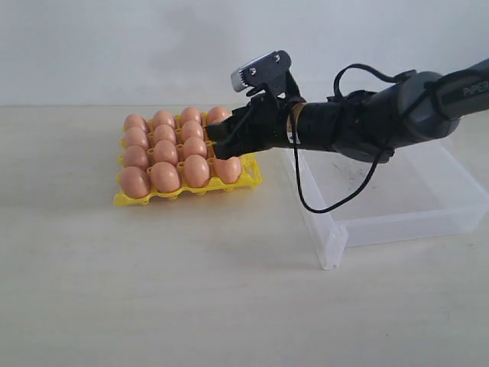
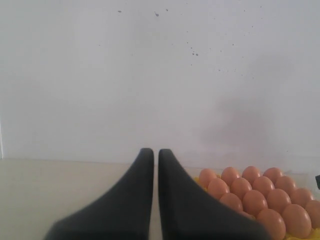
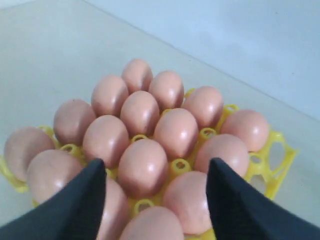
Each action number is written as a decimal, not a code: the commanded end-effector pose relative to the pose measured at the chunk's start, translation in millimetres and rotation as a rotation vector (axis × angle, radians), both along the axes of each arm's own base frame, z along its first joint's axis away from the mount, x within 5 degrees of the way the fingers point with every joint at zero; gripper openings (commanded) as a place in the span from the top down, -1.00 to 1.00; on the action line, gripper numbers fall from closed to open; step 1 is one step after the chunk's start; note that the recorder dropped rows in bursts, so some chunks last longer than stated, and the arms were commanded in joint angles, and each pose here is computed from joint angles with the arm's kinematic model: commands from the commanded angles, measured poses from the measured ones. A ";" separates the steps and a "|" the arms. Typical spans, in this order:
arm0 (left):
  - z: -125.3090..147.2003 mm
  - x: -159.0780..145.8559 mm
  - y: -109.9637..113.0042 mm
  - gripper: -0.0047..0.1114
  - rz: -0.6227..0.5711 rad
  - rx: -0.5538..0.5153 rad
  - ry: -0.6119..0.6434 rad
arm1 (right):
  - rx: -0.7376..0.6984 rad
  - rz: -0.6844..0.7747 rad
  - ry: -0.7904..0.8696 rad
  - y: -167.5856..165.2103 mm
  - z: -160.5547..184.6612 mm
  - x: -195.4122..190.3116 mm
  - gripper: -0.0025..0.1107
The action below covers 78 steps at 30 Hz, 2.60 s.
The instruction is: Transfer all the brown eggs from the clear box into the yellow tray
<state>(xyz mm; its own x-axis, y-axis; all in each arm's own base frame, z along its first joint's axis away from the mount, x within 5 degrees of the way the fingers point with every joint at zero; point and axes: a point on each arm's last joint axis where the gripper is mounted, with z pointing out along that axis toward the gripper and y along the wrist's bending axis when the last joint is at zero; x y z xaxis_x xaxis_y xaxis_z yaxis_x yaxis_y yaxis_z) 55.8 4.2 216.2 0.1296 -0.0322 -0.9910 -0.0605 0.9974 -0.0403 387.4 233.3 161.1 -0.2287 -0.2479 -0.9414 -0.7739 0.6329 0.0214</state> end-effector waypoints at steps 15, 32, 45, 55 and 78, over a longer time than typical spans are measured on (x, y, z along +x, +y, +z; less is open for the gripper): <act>1.4 -0.3 -0.1 0.85 -0.002 -0.001 -0.009 | -0.128 0.036 0.299 -3.1 -33.8 -12.7 0.96; 1.4 -0.3 -0.1 0.85 -0.002 -0.001 -0.009 | -0.146 0.279 0.158 -3.6 52.0 -43.6 0.96; 1.4 -0.3 -0.1 0.85 -0.002 -0.001 -0.009 | -0.180 -0.325 -0.132 -103.8 145.9 -131.7 0.96; 1.4 -0.3 -0.1 0.85 -0.002 -0.001 -0.009 | 0.143 -0.518 -0.010 -163.0 129.3 -235.1 0.96; 1.6 -0.4 0.0 0.85 -0.001 -0.001 -0.011 | 0.582 -0.525 -0.010 -208.5 53.7 -329.8 0.96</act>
<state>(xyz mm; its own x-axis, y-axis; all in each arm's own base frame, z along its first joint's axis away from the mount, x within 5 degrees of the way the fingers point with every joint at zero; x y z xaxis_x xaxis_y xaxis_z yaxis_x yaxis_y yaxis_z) 55.8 4.3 216.7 0.1344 -0.0319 -0.9904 -0.0619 0.9973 -0.0405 57.3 24.0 216.5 -0.1610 0.4286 -0.8890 -0.3755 0.8064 0.4568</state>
